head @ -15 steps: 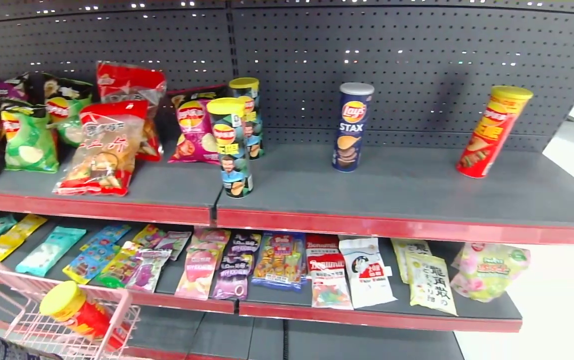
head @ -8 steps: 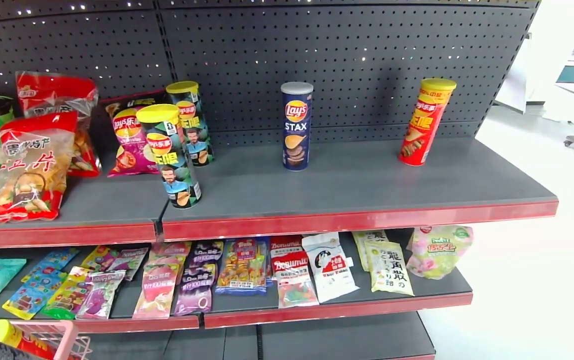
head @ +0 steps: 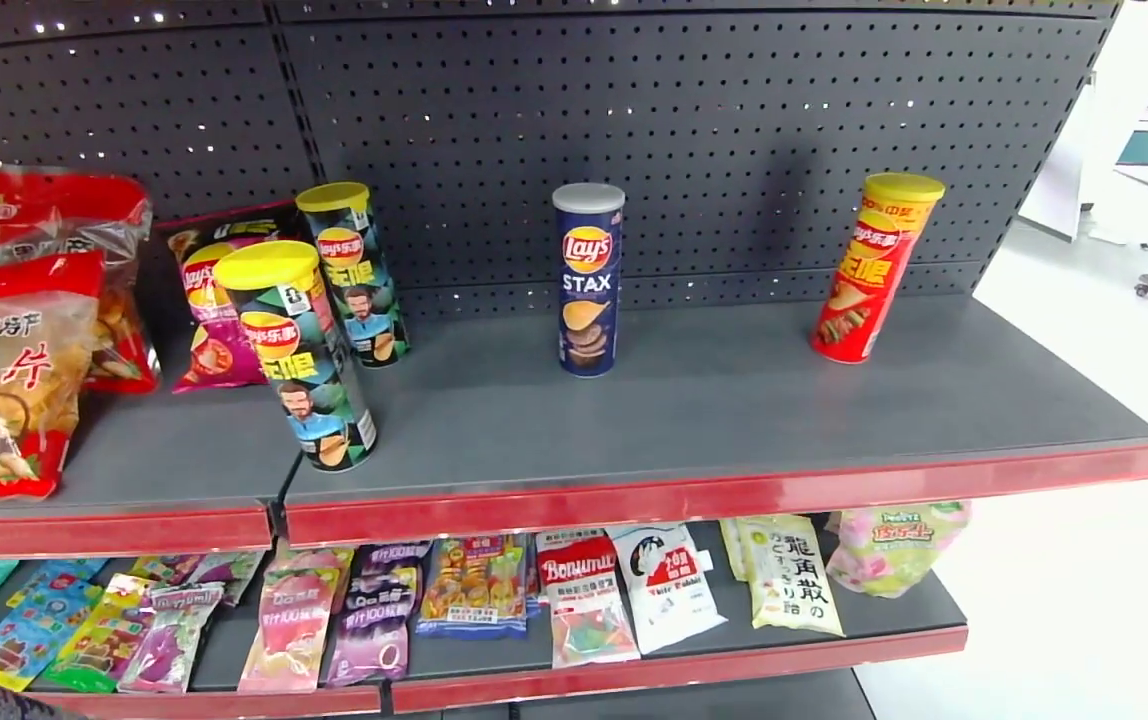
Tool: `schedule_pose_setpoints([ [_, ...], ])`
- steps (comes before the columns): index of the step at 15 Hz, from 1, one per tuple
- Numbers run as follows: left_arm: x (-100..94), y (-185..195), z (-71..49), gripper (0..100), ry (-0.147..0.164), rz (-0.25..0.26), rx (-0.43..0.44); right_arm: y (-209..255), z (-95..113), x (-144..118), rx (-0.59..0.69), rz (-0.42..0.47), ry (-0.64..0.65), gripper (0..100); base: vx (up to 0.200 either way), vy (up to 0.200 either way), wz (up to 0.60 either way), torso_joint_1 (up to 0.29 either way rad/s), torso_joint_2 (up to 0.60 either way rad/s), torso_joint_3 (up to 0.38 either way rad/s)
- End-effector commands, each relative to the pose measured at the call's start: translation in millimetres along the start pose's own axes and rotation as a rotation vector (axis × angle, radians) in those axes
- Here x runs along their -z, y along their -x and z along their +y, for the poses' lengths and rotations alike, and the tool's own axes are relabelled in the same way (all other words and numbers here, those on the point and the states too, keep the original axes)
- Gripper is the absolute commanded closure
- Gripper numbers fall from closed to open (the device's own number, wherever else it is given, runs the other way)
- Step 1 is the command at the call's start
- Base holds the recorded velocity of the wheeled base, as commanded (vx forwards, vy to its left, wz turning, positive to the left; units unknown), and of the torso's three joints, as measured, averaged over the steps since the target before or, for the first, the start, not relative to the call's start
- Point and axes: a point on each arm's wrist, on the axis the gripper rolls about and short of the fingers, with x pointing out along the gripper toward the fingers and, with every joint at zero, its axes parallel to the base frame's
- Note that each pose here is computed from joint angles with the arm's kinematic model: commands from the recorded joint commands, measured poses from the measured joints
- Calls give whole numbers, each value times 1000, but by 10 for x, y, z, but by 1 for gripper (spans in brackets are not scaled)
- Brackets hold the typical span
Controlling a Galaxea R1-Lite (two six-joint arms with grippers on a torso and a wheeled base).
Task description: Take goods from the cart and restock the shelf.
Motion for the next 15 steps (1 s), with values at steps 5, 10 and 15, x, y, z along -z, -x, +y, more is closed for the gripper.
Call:
schedule_pose_setpoints([
  [5, 57, 146, 6, 100, -5, -82, 24, -4, 1, -8, -12, 7, 17, 0, 40, 0, 0, 1, 0, 0],
  [10, 148, 242, 25, 100, -62, -123, 78, -1, 24, -13, -116, -6, 78, 0, 0, 0, 0, 0, 0, 0],
  [15, -37, 237, 53, 100, 41, -132, 127, 2, 25, -11, -115, -13, 83, 0, 0, 0, 0, 0, 0, 0],
])
